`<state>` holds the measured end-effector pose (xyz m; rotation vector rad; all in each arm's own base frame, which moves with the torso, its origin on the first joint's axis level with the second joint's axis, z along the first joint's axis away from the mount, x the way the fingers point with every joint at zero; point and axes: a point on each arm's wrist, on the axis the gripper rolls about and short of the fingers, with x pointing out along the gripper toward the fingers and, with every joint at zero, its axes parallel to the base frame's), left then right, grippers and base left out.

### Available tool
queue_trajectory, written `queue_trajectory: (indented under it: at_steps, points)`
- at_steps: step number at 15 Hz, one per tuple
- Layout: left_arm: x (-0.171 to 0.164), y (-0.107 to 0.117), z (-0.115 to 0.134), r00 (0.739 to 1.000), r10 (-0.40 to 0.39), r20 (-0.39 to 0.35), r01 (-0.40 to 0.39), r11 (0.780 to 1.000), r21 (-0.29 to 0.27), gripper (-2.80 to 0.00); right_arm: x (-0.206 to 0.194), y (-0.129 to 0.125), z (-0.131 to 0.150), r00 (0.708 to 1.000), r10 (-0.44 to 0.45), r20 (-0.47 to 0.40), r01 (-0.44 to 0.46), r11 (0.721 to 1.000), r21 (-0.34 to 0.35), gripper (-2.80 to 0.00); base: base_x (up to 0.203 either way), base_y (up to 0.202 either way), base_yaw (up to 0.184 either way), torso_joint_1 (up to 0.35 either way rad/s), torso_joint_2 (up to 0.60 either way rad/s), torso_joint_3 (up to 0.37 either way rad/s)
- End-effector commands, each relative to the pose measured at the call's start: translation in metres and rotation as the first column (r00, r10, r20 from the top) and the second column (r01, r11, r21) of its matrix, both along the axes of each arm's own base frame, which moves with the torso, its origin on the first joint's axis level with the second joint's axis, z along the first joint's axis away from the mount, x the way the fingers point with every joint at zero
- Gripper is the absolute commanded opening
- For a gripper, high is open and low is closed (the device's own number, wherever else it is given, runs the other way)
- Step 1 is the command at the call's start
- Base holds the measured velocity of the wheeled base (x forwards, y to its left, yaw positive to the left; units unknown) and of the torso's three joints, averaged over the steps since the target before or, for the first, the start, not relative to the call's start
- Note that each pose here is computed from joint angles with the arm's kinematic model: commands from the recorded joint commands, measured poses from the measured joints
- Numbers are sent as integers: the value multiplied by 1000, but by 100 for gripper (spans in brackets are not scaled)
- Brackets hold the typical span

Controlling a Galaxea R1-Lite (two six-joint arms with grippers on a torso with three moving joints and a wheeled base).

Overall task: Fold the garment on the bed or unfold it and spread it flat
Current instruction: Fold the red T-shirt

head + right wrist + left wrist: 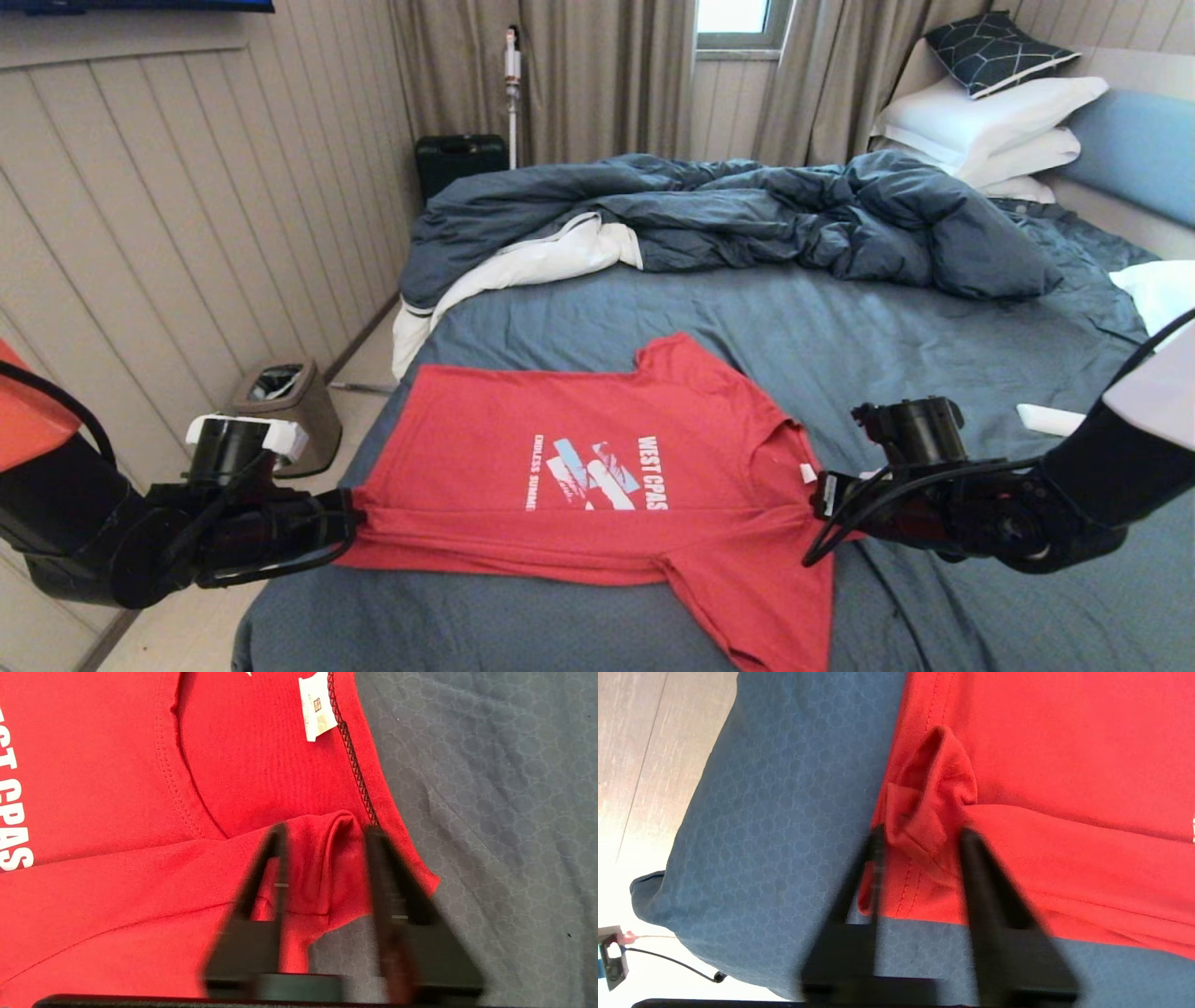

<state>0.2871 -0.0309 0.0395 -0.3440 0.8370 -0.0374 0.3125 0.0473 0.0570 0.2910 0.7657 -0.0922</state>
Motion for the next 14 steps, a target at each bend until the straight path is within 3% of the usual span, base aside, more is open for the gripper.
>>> queue_trajectory:
  at_steps: [1,5,12,13,14]
  points:
    - [1,0,3,1000,2,14,-2,1000,-5,0,-1,0,0,1000,-1,3,1,1000,2,0,0,0,0,0,0,0]
    - [-11,2,18,996,5,86,-4,1000,-11,0,-8,-2,5,1000,-3,11,3,1000,2,0,0,0,0,0,0,0]
    - [-60,9,51,983,15,183,-11,1000,-21,0,-56,-11,51,991,-1,133,-1,1000,14,0,0,0,0,0,0,0]
    - [-75,10,49,985,13,172,-10,1000,-18,-280,-69,-12,53,991,2,135,-4,1000,13,-280,0,0,0,0,0,0]
    - [-86,11,47,987,10,160,-8,1000,-15,-280,-81,-14,51,992,6,123,-7,1000,7,-280,0,0,0,0,0,0]
